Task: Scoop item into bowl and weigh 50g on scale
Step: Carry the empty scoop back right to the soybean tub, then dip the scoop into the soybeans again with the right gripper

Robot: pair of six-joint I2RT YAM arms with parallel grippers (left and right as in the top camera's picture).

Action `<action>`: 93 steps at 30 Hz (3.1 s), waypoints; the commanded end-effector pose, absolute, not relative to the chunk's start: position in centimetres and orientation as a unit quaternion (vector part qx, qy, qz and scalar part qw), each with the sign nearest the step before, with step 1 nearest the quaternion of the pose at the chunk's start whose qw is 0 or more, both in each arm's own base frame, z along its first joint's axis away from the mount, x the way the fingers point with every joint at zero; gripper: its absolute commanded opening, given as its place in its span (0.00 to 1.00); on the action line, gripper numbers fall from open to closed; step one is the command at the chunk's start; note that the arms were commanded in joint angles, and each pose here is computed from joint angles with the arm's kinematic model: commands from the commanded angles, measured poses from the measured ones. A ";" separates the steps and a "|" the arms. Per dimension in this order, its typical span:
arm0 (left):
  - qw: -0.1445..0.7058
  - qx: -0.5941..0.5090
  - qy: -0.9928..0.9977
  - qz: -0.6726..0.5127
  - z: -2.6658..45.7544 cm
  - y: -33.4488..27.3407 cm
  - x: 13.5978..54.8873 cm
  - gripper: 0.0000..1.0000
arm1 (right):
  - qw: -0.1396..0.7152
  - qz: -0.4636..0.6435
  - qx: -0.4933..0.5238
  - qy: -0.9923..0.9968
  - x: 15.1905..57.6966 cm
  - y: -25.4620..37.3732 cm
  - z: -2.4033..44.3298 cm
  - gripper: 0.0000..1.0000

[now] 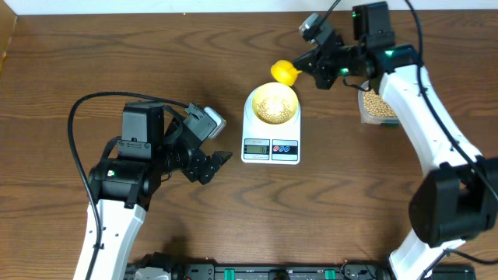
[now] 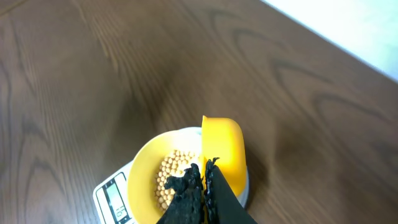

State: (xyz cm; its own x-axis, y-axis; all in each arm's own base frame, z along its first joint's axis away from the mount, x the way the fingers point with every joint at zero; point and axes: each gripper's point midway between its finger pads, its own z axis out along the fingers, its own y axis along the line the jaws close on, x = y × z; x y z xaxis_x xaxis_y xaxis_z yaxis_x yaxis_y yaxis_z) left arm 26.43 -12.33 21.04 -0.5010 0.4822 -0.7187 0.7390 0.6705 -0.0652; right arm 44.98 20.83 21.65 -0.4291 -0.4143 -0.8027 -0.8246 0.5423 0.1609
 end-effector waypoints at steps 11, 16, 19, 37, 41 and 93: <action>0.345 0.364 0.846 -0.183 20.9 -12.2 26.4 0.85 | 0.422 0.069 -0.161 0.890 48.0 11.0 25.9 0.01; 0.345 0.364 0.846 -0.183 20.9 -12.2 26.4 0.84 | 0.419 -0.009 -0.052 0.907 48.6 6.3 25.6 0.01; 0.345 0.364 0.846 -0.183 20.9 -12.2 26.4 0.84 | 0.415 -0.017 -0.015 0.910 48.6 4.8 25.4 0.01; 0.345 0.364 0.846 -0.183 20.9 -12.2 26.4 0.85 | 0.336 -0.035 0.166 0.926 45.5 -5.7 22.6 0.01; 0.345 0.364 0.846 -0.183 20.9 -12.2 26.4 0.84 | 0.321 -0.038 0.169 0.931 44.8 -6.0 22.0 0.01; 0.345 0.364 0.846 -0.183 20.9 -12.2 26.4 0.84 | 0.266 0.095 0.093 0.955 43.2 -0.8 13.4 0.01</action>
